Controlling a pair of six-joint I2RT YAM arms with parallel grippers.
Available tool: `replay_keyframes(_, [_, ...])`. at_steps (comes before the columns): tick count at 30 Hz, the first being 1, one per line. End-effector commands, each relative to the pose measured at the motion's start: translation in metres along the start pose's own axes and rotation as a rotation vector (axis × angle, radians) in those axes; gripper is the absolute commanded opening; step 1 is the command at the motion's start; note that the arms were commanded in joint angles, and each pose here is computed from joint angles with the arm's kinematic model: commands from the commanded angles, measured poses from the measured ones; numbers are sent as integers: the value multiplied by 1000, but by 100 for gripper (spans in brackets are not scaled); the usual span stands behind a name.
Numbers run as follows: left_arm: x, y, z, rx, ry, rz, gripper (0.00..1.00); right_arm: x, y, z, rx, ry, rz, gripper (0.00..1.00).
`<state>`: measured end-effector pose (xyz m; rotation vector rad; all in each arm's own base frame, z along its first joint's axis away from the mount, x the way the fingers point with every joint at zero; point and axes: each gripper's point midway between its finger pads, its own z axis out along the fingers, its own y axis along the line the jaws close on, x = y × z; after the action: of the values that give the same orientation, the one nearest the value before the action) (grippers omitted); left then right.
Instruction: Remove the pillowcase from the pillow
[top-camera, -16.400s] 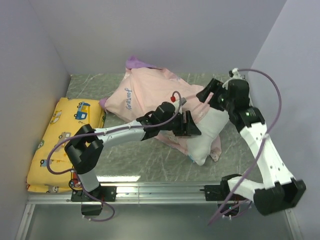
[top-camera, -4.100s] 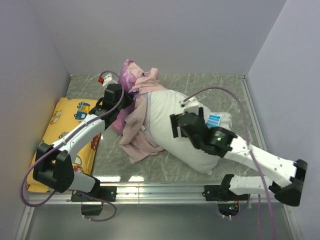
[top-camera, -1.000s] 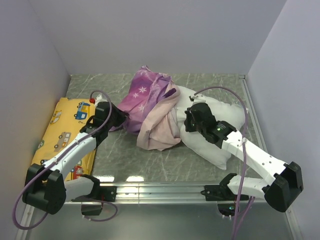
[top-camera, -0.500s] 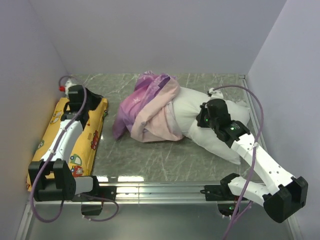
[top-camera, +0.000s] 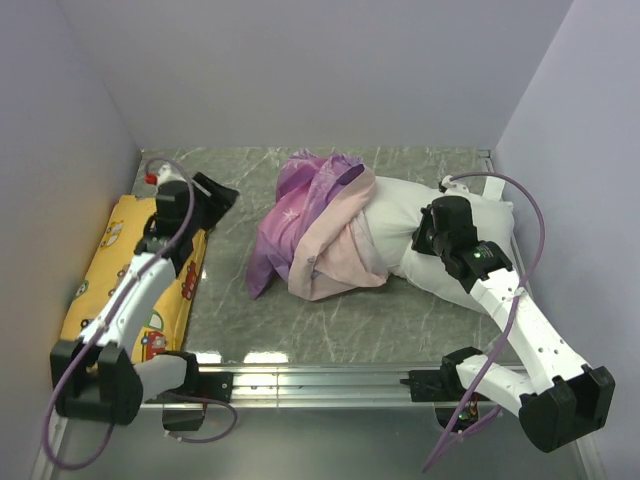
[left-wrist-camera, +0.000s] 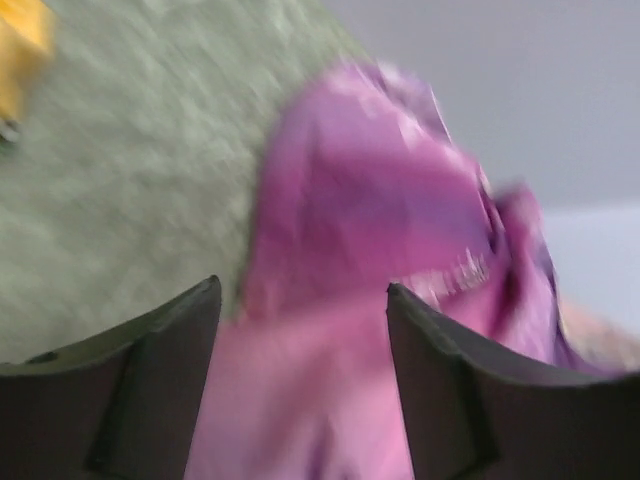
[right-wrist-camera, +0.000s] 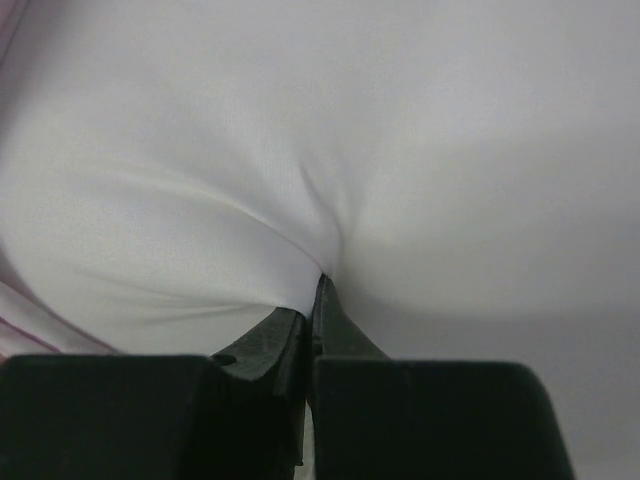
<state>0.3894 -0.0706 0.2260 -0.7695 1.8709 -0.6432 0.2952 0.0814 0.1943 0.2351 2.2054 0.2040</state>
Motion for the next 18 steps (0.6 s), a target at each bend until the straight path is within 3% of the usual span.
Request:
replay_keyframes(1, [33, -11, -31, 88, 34, 2, 74, -21, 7, -3, -27, -78, 40, 0])
replay_keyframes(7, [116, -15, -66, 152, 180, 32, 82, -24, 10, -7, -43, -83, 38, 0])
replay_keyframes(13, [142, -30, -70, 261, 201, 2, 85, -22, 11, -5, -46, -73, 42, 0])
replay_keyframes(17, [139, -28, -50, 207, 165, 24, 79, -22, 8, -4, -32, -78, 40, 0])
replay_keyframes(18, [138, -29, -45, 205, 157, 34, 69, -23, 8, -4, -30, -78, 40, 0])
